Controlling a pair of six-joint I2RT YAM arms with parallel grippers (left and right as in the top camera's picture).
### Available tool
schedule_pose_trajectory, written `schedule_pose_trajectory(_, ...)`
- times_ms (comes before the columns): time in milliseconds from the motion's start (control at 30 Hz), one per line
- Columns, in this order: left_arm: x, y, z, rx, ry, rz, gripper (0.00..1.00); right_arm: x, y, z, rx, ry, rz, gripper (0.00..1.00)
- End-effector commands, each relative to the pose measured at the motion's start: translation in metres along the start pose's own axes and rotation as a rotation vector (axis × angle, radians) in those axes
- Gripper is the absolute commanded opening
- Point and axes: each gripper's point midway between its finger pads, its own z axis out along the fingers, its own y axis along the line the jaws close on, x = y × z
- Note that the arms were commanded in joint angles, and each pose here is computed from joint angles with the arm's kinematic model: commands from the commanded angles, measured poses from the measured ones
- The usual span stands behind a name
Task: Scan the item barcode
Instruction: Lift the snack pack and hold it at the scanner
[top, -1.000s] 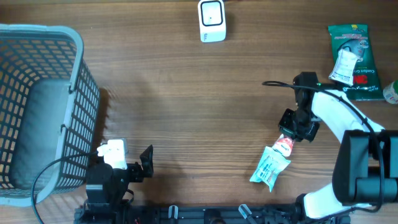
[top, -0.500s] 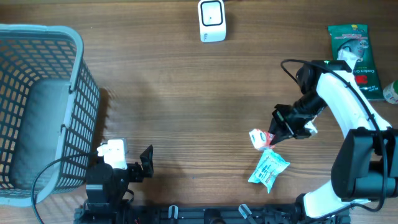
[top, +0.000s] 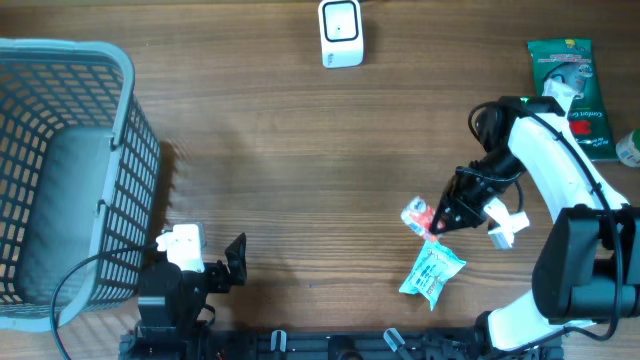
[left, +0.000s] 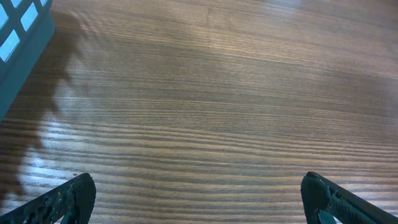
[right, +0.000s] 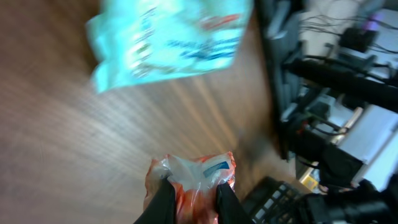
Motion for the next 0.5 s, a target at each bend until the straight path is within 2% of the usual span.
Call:
schedule_pose_trajectory(0, 0.0, 0.0, 0.0, 0.001, -0.004, -0.007, 1.0, 0.005, -0.014, 0.0, 0.069, 0.025, 0.018, 0.04)
schedule_pose_trajectory(100, 0.0, 0.0, 0.0, 0.001, -0.004, -0.007, 1.0, 0.014, -0.018, -0.001, 0.088, 0.085, -0.128, 0.04)
schedule_pose_trajectory(300, 0.0, 0.0, 0.0, 0.001, -0.004, -0.007, 1.0, 0.016, -0.019, 0.0, 0.09, 0.096, -0.18, 0.05)
schedule_pose_trajectory(367, 0.0, 0.0, 0.0, 0.001, -0.004, -0.007, 1.0, 0.02, -0.021, -0.001, 0.091, 0.126, -0.307, 0.04)
schedule_pose_trajectory(467, 0.0, 0.0, 0.0, 0.001, -0.004, -0.007, 1.0, 0.037, -0.03, -0.003, 0.09, 0.237, -0.615, 0.04)
